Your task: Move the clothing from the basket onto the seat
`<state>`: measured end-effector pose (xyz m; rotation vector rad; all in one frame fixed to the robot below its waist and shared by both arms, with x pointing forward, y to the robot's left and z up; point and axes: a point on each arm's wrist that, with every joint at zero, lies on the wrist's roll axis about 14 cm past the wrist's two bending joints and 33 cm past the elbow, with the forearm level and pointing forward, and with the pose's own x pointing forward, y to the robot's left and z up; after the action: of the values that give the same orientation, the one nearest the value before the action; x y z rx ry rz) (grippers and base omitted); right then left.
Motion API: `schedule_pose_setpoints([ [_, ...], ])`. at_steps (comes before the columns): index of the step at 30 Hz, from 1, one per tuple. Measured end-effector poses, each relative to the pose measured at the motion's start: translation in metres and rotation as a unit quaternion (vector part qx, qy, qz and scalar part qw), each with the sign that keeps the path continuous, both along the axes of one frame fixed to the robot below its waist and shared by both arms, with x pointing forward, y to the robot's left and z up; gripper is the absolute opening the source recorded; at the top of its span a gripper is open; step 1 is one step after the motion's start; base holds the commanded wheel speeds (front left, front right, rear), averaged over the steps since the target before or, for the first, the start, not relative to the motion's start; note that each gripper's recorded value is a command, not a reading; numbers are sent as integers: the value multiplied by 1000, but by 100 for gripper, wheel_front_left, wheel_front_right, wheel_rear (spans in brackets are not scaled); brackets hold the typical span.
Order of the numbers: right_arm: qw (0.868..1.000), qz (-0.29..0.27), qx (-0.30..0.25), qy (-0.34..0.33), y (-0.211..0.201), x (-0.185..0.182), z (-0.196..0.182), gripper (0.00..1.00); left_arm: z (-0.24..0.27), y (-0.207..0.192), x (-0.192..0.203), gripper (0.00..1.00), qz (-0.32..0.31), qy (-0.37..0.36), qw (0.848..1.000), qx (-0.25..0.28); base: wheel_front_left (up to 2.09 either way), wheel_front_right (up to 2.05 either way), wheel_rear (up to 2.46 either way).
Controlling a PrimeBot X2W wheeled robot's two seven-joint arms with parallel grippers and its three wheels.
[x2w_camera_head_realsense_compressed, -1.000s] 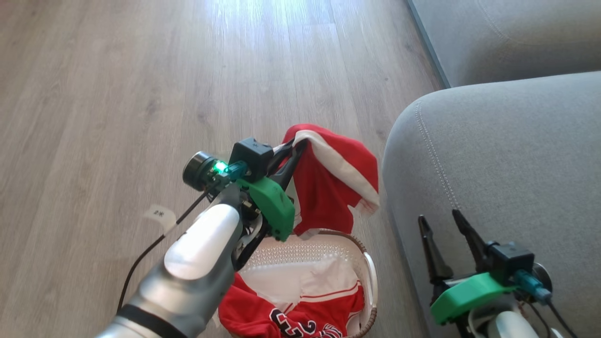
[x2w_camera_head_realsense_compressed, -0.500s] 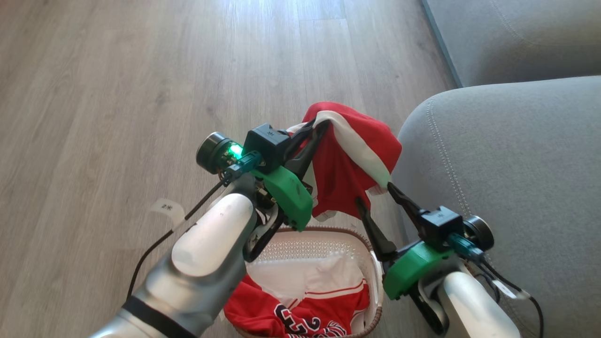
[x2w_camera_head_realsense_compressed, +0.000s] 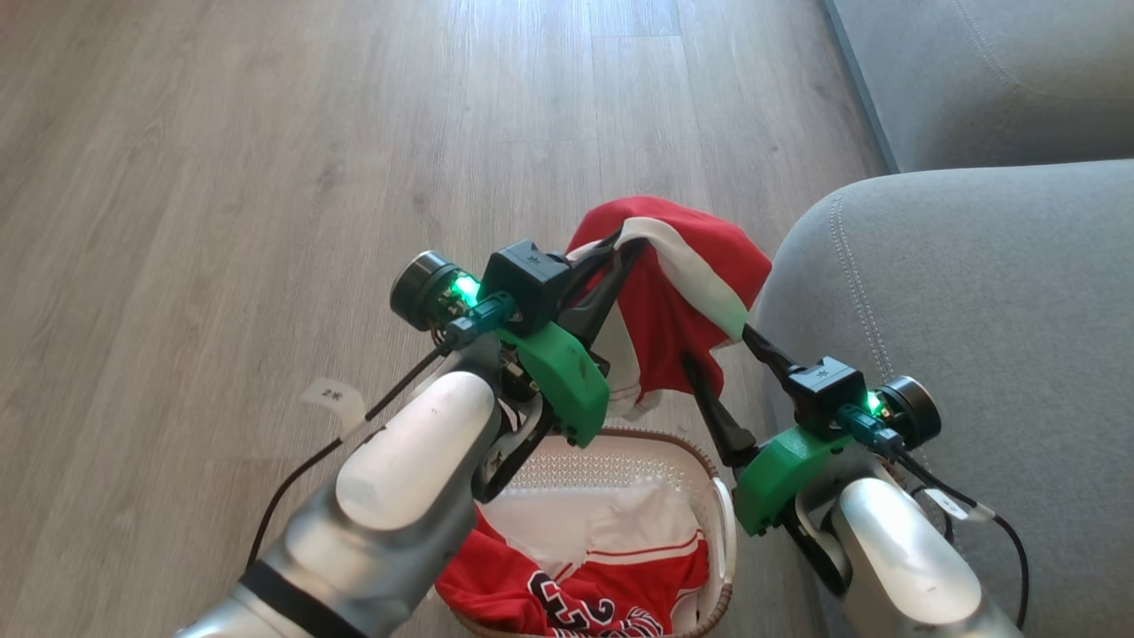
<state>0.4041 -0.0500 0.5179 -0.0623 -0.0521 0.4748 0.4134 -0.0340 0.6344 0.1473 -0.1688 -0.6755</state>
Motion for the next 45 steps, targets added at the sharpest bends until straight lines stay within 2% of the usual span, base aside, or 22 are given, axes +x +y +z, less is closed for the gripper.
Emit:
schedule_pose_setpoints([
  [16,998,27,-40,-36,15,3,16,100,-3,-4,-7,0,-9,2,1000,5,0,0,0],
  [17,998,28,-42,-33,16,3,13,54,-3,-4,-7,0,-7,2,1000,4,0,0,0],
  [19,998,31,-43,-30,18,2,11,0,-3,-4,-7,0,-7,2,1000,5,0,0,0],
  [28,999,13,-20,-32,7,5,18,0,-14,-3,-3,0,-2,19,1000,-2,0,0,0],
  [30,999,5,-15,-34,3,6,20,0,-17,-2,-1,37,0,28,1000,-13,0,0,0],
  [31,999,-5,-11,-35,-4,8,22,0,-27,-1,0,96,3,44,999,-20,0,0,0],
  [32,999,-12,-8,-36,-9,9,23,0,-32,-1,1,100,3,49,999,-20,0,0,0],
  [39,997,-65,1,-36,-45,13,25,0,-52,-12,-2,100,-16,59,998,-34,0,0,0],
  [45,992,-118,-12,-49,-90,13,31,0,-73,-34,-12,100,-53,75,995,-41,0,0,0],
])
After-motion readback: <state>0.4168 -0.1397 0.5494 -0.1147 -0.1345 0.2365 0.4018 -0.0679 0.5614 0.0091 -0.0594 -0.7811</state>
